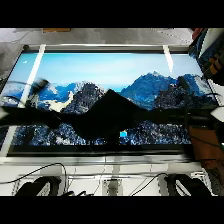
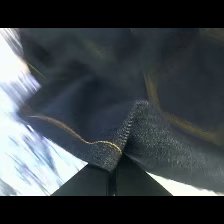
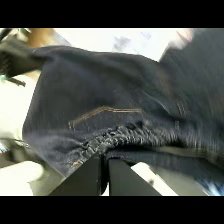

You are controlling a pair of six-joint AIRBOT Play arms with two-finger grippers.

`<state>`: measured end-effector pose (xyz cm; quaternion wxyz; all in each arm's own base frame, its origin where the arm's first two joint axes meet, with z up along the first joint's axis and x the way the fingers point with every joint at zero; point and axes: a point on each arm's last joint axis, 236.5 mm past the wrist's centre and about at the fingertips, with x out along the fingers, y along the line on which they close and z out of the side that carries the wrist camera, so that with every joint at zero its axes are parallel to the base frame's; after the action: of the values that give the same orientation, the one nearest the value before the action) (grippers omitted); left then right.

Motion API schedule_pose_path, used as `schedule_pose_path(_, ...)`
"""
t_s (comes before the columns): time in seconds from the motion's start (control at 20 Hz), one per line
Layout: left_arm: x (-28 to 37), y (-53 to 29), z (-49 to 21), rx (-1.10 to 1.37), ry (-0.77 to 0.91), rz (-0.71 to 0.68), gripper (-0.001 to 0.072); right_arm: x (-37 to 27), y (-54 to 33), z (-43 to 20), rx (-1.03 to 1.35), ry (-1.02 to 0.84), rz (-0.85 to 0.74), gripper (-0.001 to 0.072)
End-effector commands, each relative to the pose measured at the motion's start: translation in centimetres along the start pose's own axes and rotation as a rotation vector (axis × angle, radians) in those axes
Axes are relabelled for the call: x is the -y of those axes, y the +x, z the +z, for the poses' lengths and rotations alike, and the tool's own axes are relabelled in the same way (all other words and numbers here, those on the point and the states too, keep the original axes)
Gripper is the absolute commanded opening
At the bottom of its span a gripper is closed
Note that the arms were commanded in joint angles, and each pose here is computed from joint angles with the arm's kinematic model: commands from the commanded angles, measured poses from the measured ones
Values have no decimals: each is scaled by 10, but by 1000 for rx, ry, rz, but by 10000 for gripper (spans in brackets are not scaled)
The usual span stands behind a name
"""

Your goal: Fold the clothes and pants, and hang the long-sleeved shirts on hangers.

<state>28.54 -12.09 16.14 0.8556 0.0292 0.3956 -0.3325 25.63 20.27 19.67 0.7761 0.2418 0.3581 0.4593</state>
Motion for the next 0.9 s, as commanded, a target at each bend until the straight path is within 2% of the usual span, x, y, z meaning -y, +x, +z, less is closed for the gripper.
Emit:
schedule_pose_path(0.0, 14, -118, 100, 454, 152, 245, 11, -116, -42, 30, 190, -64, 207, 29)
schedule_pose_path(0.1, 31, -181, 129, 705, 210, 368, 11, -158, -66, 43, 307, -79, 267, 29)
schedule_pose_path(0.2, 48, -230, 141, 882, 247, 447, 10, -172, -85, 55, 431, -57, 244, 28)
schedule_pose_path(0.35, 53, -249, 146, 954, 255, 478, 10, -156, -97, 68, 533, 25, 146, 29)
schedule_pose_path(0.5, 16, -176, 138, 776, 149, 366, 10, -76, -79, 70, 496, 145, -71, 29)
schedule_pose_path(0.65, -21, -45, 112, 539, -94, 100, 9, 19, -37, 58, 420, 338, -175, 29)
schedule_pose_path(0.7, -27, -1, 101, 465, -127, 46, 9, 52, -19, 51, 404, 392, -216, 29)
schedule_pose_path(0.85, -35, 112, 80, 301, -177, -22, 9, 134, 21, 42, 384, 424, -380, 29)
